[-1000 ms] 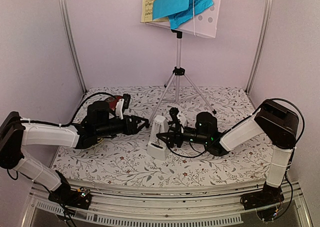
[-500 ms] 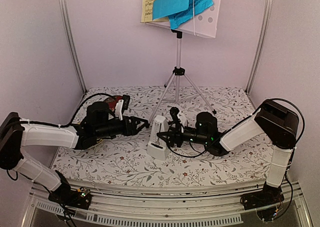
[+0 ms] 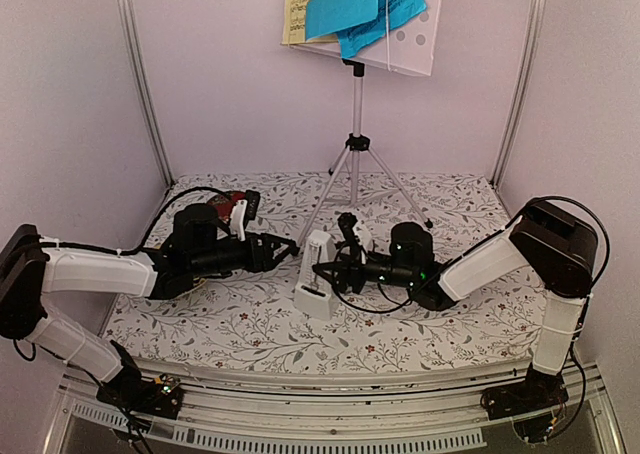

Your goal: Pack up the instrument practice props

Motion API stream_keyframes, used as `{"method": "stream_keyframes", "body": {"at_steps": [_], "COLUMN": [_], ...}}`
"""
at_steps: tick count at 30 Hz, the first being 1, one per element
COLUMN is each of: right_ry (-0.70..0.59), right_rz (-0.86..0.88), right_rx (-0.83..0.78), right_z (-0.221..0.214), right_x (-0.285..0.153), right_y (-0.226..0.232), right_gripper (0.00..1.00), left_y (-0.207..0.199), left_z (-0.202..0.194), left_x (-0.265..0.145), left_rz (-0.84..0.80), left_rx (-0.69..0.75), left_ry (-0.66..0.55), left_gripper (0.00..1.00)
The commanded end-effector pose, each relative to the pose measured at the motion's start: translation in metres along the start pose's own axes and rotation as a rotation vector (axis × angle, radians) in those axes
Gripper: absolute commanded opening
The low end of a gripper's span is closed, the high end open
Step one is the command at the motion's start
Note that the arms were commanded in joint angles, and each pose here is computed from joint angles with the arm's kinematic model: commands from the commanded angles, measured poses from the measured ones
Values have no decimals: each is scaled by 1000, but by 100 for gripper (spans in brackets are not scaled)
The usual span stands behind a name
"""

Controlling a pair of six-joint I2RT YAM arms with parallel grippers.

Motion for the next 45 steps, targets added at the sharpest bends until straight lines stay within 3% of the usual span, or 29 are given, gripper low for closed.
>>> {"method": "stream_keyframes", "body": {"at_steps": [1,12,14,16,17,22,25,31,37,45], "right_ry": [1,19,16,15,14,-11,-45,-113,-134,-135], "right_rz": [-12,-12,-2,14,23,19,9,-117,-335,-401], "right_rx": [21,36,37,35,31,-8,-29,-20,23,47], "right_z": [8,9,12,14,15,29,45,67,67,62], "right_x": [3,8,7,6,4,-17,-40,-103,-159,-185], "right_y": [-2,-3,-2,1,2,7,7,-15,-45,-52], "right_gripper": [69,74,81,98,99,99,99,99,99,99], "left_y": [-2,-1,-1,-1,-1,-5,-12,-36,-33,-34], "left_z": [0,0,1,1,2,6,8,-11,-20,-23], "left_x": [-4,-8,-10,-12,-13,-23,-27,-18,7,24], "left_rz": [-4,4,8,12,15,14,1,-17,-27,-62], "left_rx": [14,18,21,23,25,61,140,394,467,531], "left_ry": [-7,-17,-24,-31,-37,-69,-83,-83,-50,-14], "left_gripper": [60,61,62,67,70,91,96,97,97,97]}}
Point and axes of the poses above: each gripper's point midway between its finger pads, its own x axis out along the fingers, its own y axis along the line the jaws close on, z = x × y, the point moved 5 cm from there along -x, back along the fingers, and after that the axes turned 8 degrees about -x, right-handed, at the moved point
